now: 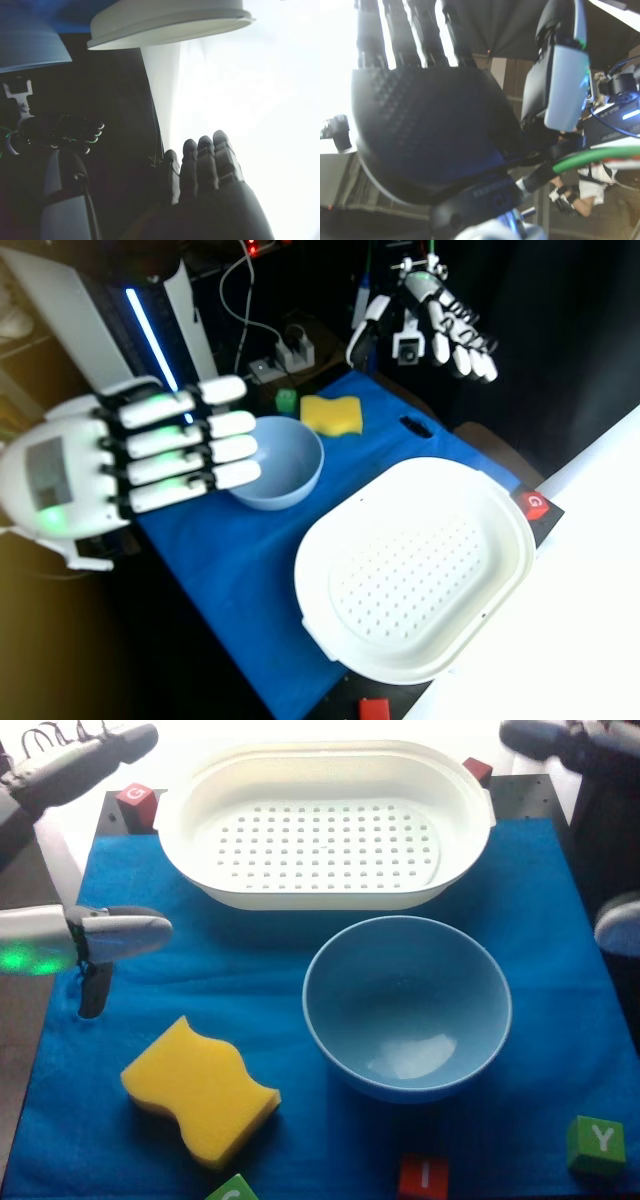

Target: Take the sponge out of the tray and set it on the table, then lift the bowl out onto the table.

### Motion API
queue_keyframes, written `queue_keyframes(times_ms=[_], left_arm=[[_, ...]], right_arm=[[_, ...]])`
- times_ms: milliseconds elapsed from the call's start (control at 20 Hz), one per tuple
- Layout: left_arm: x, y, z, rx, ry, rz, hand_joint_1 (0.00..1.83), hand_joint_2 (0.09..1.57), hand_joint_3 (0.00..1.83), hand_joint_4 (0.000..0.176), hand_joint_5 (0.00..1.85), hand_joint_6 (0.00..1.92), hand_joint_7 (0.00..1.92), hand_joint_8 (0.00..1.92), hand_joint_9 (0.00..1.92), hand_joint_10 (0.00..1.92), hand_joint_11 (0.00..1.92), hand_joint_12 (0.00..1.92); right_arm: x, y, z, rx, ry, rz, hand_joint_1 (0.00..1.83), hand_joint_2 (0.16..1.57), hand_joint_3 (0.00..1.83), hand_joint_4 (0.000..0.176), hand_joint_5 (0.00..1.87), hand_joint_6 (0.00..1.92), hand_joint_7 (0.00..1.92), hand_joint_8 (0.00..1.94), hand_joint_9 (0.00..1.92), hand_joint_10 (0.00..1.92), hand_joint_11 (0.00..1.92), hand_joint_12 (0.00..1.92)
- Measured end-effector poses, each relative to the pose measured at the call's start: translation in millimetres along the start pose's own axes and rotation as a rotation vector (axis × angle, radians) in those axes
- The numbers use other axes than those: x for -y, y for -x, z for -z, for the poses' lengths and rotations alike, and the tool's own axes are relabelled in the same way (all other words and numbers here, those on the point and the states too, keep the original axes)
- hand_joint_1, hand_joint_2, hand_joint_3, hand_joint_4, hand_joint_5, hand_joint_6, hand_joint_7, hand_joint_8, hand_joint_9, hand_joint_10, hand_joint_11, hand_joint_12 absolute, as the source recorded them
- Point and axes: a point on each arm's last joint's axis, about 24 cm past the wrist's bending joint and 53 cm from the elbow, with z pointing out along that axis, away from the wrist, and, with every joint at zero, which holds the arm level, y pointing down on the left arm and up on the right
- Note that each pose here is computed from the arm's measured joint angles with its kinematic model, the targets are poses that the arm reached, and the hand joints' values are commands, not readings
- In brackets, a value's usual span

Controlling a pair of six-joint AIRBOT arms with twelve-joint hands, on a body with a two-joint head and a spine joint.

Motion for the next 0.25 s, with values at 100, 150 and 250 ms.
queue_keyframes(times_ms=[100, 150, 250], left_arm=[[-0.8, 6.6, 6, 0.036, 0.004, 0.012, 0.69, 0.84, 0.00, 0.100, 0.14, 0.00, 0.13, 0.00, 0.11, 0.00, 0.00, 0.30], [-1.2, 9.1, 8, 0.049, 0.005, 0.017, 0.67, 0.85, 0.00, 0.109, 0.14, 0.00, 0.14, 0.00, 0.12, 0.00, 0.00, 0.38], [1.9, 12.4, 12, 0.077, -0.005, 0.041, 0.64, 0.86, 0.00, 0.135, 0.10, 0.00, 0.12, 0.00, 0.11, 0.00, 0.00, 0.31]], right_arm=[[12.8, 4, 17, 0.060, -0.030, -0.051, 0.41, 1.03, 0.00, 0.174, 0.00, 0.00, 0.01, 0.00, 0.00, 0.00, 0.00, 0.00], [19.7, 8, 25, 0.091, -0.053, -0.065, 0.44, 1.07, 0.02, 0.176, 0.00, 0.00, 0.00, 0.00, 0.00, 0.00, 0.00, 0.00], [23.2, 15, 32, 0.147, -0.055, -0.087, 0.41, 1.07, 0.01, 0.176, 0.00, 0.00, 0.00, 0.00, 0.00, 0.00, 0.00, 0.00]])
